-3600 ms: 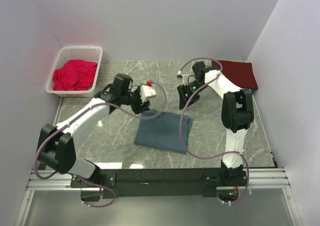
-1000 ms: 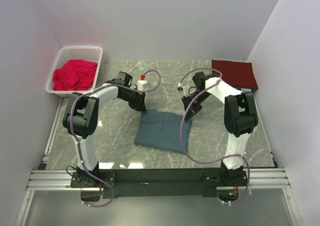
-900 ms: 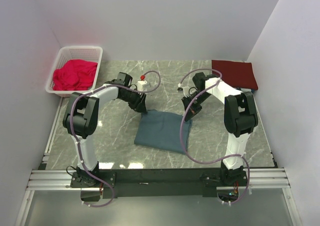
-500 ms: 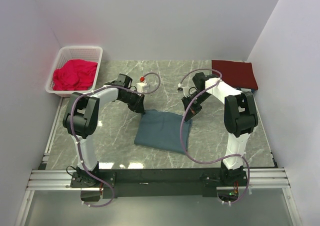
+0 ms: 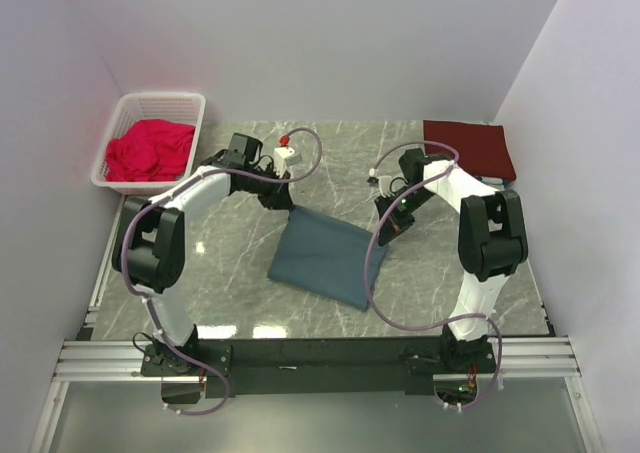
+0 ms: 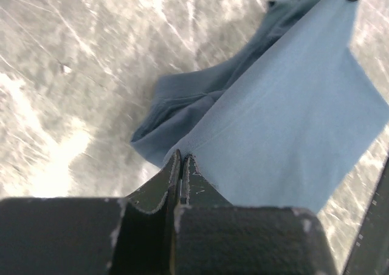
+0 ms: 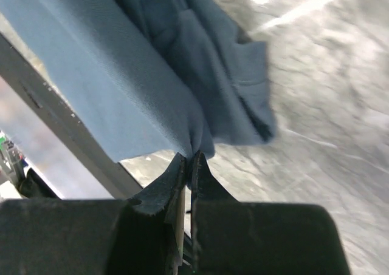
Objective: Fold and stack the t-shirts
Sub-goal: Fold the tshirt
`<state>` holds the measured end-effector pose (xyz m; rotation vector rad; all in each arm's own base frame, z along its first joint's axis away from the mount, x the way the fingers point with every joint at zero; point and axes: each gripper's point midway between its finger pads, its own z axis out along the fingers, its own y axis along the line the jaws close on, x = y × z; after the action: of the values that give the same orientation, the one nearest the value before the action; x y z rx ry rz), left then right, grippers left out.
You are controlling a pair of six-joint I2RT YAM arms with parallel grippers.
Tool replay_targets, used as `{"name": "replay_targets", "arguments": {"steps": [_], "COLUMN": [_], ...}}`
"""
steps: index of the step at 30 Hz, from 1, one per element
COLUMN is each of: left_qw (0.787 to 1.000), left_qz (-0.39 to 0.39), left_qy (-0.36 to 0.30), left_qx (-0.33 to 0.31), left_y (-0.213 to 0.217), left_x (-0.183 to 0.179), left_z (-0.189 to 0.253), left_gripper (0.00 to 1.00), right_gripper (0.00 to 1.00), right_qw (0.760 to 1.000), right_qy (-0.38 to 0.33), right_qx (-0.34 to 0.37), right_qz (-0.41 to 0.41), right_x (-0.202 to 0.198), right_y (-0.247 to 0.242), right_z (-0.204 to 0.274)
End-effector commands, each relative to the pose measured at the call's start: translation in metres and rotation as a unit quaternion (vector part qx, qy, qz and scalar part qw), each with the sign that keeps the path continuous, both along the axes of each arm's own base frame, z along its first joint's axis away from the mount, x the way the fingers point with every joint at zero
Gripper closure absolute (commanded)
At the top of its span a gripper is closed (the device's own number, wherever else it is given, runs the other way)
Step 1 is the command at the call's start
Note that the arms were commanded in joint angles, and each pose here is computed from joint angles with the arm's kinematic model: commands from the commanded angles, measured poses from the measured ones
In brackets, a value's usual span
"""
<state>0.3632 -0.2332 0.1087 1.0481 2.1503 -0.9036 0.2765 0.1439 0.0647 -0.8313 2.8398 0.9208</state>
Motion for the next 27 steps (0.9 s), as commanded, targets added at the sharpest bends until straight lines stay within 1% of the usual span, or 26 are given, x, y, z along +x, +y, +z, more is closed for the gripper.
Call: {"name": "replay_targets", "arguments": {"steps": [1, 2, 4, 5, 7, 8, 10, 11, 15, 19, 21, 23, 24, 25, 26, 27], "left_qw": [0.999, 0.999, 0.999, 0.998, 0.998, 0.998, 0.997, 0.997, 0.995, 0.991, 0.990, 0.987, 0.986, 0.984, 0.984, 0.983], "left_qz": [0.019, 0.027, 0.033, 0.039, 0.048, 0.052, 0.064, 0.066, 0.093, 0.127, 0.136, 0.151, 0.164, 0.174, 0.179, 0.180], "left_qy": [-0.042, -0.036, -0.042, -0.038, -0.040, -0.036, -0.034, -0.024, 0.002, 0.004, 0.010, 0.011, 0.016, 0.018, 0.024, 0.027], "left_qx": [0.004, 0.012, 0.010, 0.014, 0.008, 0.010, 0.008, 0.012, 0.023, 0.037, 0.040, 0.043, 0.039, 0.031, 0.008, -0.010], "left_y": [-0.001, 0.000, -0.003, -0.004, -0.008, -0.009, -0.013, -0.014, -0.011, 0.001, 0.005, 0.012, 0.014, 0.022, 0.022, 0.024], "left_x": [0.034, 0.039, 0.052, 0.058, 0.070, 0.076, 0.085, 0.087, 0.091, 0.096, 0.094, 0.096, 0.097, 0.101, 0.101, 0.101], "left_z": [0.002, -0.007, -0.006, -0.015, -0.014, -0.022, -0.025, -0.035, -0.052, -0.053, -0.053, -0.049, -0.047, -0.043, -0.030, -0.020], "left_gripper": [0.99, 0.99, 0.99, 0.99, 0.99, 0.99, 0.99, 0.99, 0.99, 0.99, 0.99, 0.94, 0.84, 0.80, 0.75, 0.65], "right_gripper": [1.00, 1.00, 1.00, 1.00, 1.00, 1.00, 1.00, 1.00, 1.00, 1.00, 1.00, 0.91, 0.85, 0.72, 0.67, 0.64], "right_qw": [0.999, 0.998, 0.997, 0.996, 0.994, 0.993, 0.991, 0.990, 0.983, 0.980, 0.978, 0.977, 0.977, 0.978, 0.977, 0.977], "right_qy": [-0.019, -0.020, -0.021, -0.022, -0.027, -0.033, -0.030, -0.032, -0.062, -0.071, -0.087, -0.103, -0.107, -0.106, -0.117, -0.121], "right_qx": [-0.037, -0.046, -0.065, -0.071, -0.087, -0.098, -0.112, -0.123, -0.150, -0.164, -0.166, -0.159, -0.155, -0.146, -0.136, -0.130], "right_qz": [-0.022, -0.032, -0.042, -0.045, -0.053, -0.055, -0.064, -0.067, -0.084, -0.090, -0.094, -0.098, -0.104, -0.107, -0.111, -0.117], "right_x": [0.015, 0.020, 0.026, 0.029, 0.036, 0.042, 0.050, 0.055, 0.090, 0.113, 0.128, 0.143, 0.147, 0.149, 0.156, 0.158], "right_y": [-0.027, -0.036, -0.047, -0.050, -0.056, -0.059, -0.062, -0.066, -0.072, -0.075, -0.074, -0.069, -0.067, -0.064, -0.061, -0.060], "right_z": [-0.011, -0.014, -0.023, -0.026, -0.036, -0.039, -0.050, -0.053, -0.058, -0.065, -0.058, -0.051, -0.046, -0.040, -0.030, -0.022]}}
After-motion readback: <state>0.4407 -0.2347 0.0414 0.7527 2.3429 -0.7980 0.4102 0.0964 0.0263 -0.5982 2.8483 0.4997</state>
